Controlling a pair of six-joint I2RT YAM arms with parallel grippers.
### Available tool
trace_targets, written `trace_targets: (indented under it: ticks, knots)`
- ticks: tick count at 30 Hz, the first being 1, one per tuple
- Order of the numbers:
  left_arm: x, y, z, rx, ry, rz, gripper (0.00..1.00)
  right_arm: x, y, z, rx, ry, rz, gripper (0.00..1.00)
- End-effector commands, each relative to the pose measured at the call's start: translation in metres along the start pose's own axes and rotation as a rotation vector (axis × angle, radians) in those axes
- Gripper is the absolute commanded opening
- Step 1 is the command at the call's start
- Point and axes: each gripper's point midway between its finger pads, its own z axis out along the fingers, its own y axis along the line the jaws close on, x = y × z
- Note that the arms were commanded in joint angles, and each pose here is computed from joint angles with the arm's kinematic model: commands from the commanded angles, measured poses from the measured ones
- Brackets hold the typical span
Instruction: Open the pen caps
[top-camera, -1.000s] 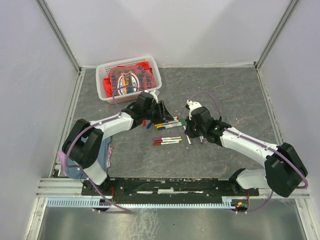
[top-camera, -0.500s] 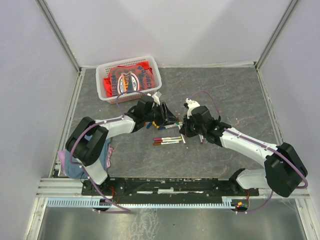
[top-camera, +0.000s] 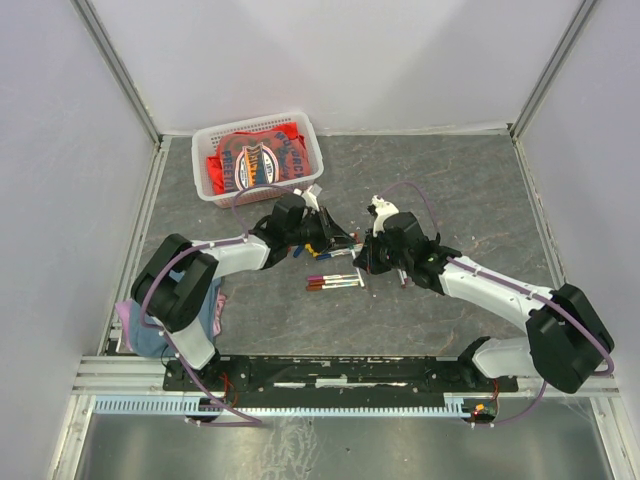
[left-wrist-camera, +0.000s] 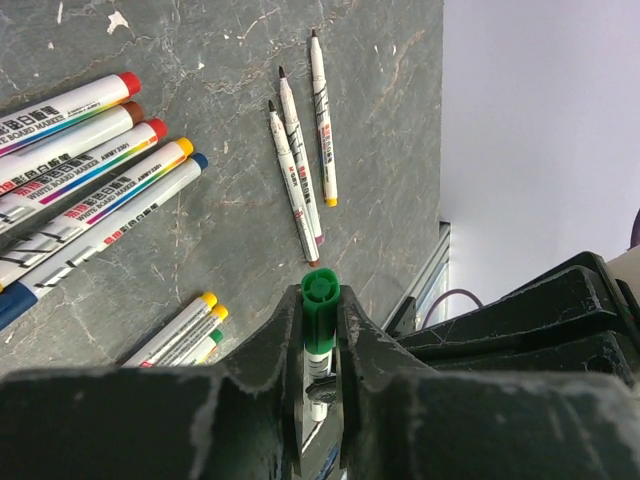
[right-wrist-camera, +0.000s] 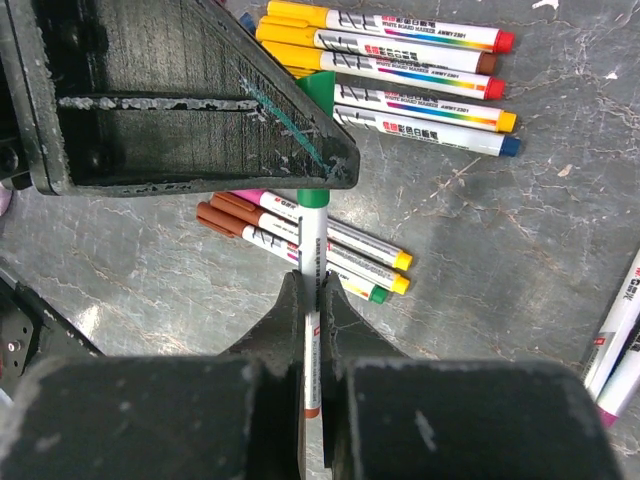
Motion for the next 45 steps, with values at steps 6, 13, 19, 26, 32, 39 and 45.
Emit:
trace_targets:
  ticks: [6,13,19,26,32,39,45]
  knots:
    - [0.003,-0.019,-0.003,0.106,0.006,0.021,0.03,-0.01,0.008,0.0,-0.036,-0.049,0.012,0.23]
    - [0.006,-0.042,-0.011,0.22,0.024,0.07,0.03,-0.011,0.007,0.002,-0.068,-0.061,0.053,0.34]
    - [0.008,-0.055,-0.015,0.292,0.037,0.083,0.03,-0.007,0.004,0.007,-0.099,-0.056,0.083,0.1]
    - [-0.012,-0.028,0.005,0.132,-0.036,0.025,0.03,0.003,-0.021,0.01,0.024,-0.024,0.061,0.01]
    - [-0.085,0.016,0.006,-0.247,-0.366,-0.004,0.03,0.02,-0.061,0.008,0.296,0.045,-0.037,0.01]
    - [-0.121,0.001,0.017,-0.262,-0.451,0.031,0.03,0.028,-0.071,0.002,0.375,0.067,-0.091,0.01]
    - [-0.127,-0.027,0.011,-0.054,-0.427,0.145,0.03,0.022,-0.048,0.0,0.213,0.009,-0.028,0.01]
